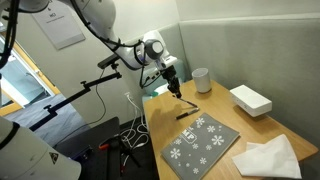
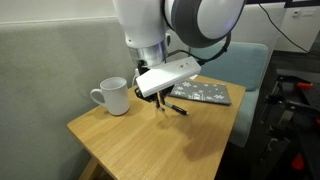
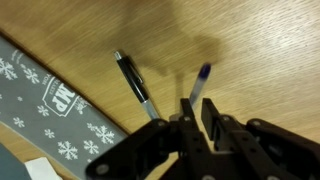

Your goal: Fold the mat in half and then remove the pen from the mug and put them on the table

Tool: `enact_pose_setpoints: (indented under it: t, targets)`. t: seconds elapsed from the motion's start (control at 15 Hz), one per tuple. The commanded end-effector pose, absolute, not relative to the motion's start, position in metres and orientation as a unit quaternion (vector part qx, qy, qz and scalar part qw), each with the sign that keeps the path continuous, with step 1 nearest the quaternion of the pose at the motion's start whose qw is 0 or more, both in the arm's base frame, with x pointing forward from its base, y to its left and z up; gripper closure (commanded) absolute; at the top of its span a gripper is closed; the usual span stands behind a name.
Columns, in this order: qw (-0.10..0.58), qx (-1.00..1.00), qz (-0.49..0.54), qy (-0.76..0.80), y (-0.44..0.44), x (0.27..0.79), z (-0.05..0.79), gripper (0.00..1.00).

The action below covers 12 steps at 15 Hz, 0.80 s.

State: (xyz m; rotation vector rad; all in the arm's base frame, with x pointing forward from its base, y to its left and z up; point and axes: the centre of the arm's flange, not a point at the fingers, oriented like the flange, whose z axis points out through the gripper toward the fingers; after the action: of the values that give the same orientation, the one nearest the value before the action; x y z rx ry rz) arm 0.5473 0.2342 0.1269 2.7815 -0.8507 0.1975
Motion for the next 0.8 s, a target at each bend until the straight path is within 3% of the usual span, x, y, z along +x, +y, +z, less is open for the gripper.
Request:
enact_pose_setpoints:
  t: [0.0,0.47,0.73]
  targets:
    - [0.108,0.952,0.063,-0.278,0.237,0.551,0.132,0.50]
    - [0.070,0.965,0.051,-0.247,0.228,0.544,0.180,0.00]
    - [0.018,0.978,0.028,-0.206,0.215,0.538,0.229,0.00]
